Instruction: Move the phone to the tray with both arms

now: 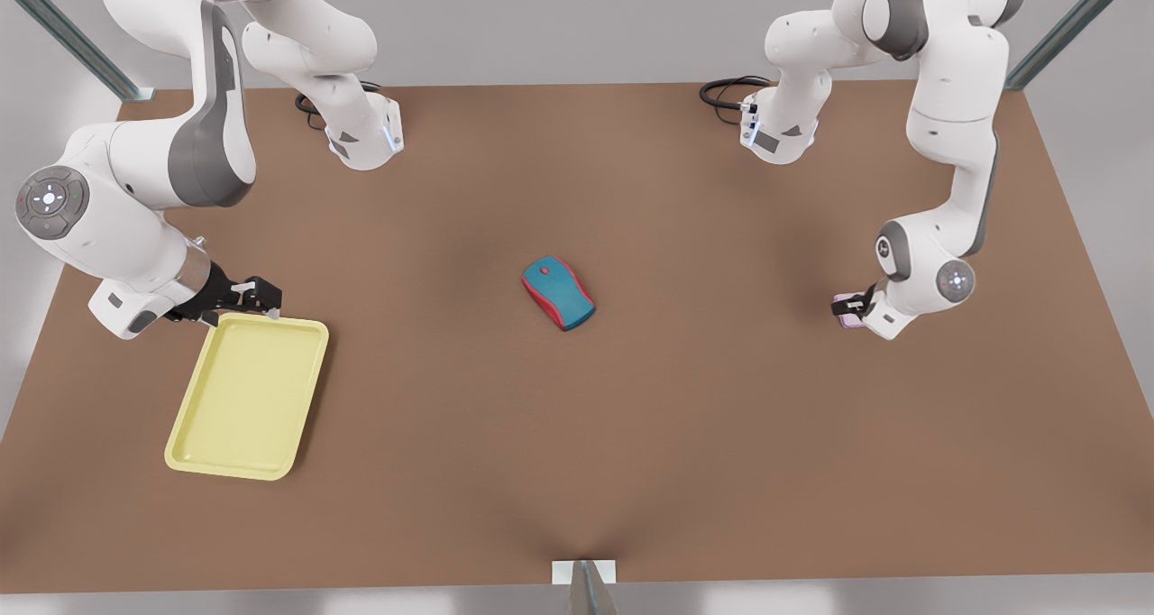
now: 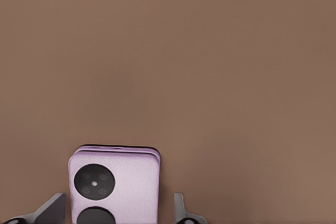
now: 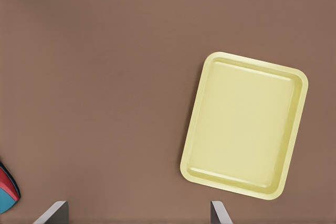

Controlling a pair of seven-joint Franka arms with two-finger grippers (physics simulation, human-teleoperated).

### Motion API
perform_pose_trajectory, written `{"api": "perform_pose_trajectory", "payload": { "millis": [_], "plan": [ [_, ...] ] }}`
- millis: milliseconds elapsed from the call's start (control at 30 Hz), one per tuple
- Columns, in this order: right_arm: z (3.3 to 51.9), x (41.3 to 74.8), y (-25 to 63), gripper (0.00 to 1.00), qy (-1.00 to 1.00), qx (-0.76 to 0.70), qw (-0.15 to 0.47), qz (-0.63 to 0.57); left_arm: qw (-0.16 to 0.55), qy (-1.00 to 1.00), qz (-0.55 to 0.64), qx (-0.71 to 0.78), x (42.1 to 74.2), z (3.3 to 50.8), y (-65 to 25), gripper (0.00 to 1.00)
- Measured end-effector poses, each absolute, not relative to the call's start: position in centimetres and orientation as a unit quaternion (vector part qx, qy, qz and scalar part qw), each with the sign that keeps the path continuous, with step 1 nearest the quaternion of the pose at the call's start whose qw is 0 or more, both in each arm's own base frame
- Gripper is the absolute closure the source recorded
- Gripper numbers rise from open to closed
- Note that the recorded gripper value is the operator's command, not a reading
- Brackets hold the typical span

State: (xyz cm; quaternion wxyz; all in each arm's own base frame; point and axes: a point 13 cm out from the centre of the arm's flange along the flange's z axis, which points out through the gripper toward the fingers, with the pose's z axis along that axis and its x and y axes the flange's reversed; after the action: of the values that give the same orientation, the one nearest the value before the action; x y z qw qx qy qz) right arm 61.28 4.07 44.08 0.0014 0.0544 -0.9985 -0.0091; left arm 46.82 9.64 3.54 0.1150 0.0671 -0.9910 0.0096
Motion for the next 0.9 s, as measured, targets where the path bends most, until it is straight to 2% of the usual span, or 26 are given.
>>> {"api": "perform_pose_trajectory", "payload": {
  "millis": [133, 167, 200, 267, 300, 400, 500, 600, 733, 767, 833, 900],
  "plan": [
    [44.1, 61.3, 4.2, 0.00, -0.998, 0.055, 0.001, -0.009, 0.116, -0.991, 0.009, 0.063, 46.7, 3.0, 9.7, 0.00],
    [44.1, 61.3, 4.2, 0.00, -0.998, 0.055, 0.001, -0.009, 0.117, -0.991, 0.009, 0.063, 46.6, 2.8, 9.7, 0.24],
    [44.1, 61.3, 4.2, 0.00, -0.998, 0.055, 0.001, -0.009, 0.116, -0.991, 0.009, 0.062, 46.8, 2.8, 9.7, 0.39],
    [44.1, 61.3, 4.1, 0.00, -0.998, 0.055, 0.000, -0.009, 0.111, -0.992, 0.005, 0.061, 47.2, 3.0, 9.9, 0.45],
    [44.0, 61.4, 4.1, 0.00, -0.998, 0.055, 0.000, -0.009, 0.110, -0.992, 0.004, 0.061, 47.4, 3.1, 9.9, 0.48],
    [44.0, 61.4, 4.1, 0.00, -0.998, 0.054, 0.000, -0.009, 0.106, -0.992, 0.000, 0.063, 47.8, 3.4, 10.1, 0.47],
    [44.0, 61.4, 4.1, 0.00, -0.998, 0.055, 0.000, -0.009, 0.082, -0.995, 0.000, 0.061, 50.8, 6.3, 8.9, 0.47],
    [44.0, 61.4, 4.1, 0.00, -0.998, 0.054, -0.001, -0.009, 0.056, -0.998, -0.002, 0.000, 55.0, 9.4, -0.7, 0.46],
    [44.0, 61.4, 4.1, 0.00, -0.998, 0.055, 0.000, -0.009, 0.010, -0.993, 0.009, -0.114, 61.0, 13.2, -24.4, 0.44],
    [44.0, 61.4, 4.1, 0.00, -0.998, 0.055, 0.000, -0.009, 0.011, -0.989, 0.058, -0.136, 61.0, 13.9, -31.7, 0.44],
    [44.0, 61.4, 4.0, 0.00, -0.998, 0.054, -0.001, -0.009, 0.030, -0.977, 0.116, -0.177, 58.5, 14.3, -41.7, 0.44],
    [44.0, 61.4, 4.0, 0.00, -0.999, 0.054, -0.001, -0.009, 0.027, -0.976, 0.100, -0.191, 57.6, 14.6, -47.4, 0.43]
  ]
}}
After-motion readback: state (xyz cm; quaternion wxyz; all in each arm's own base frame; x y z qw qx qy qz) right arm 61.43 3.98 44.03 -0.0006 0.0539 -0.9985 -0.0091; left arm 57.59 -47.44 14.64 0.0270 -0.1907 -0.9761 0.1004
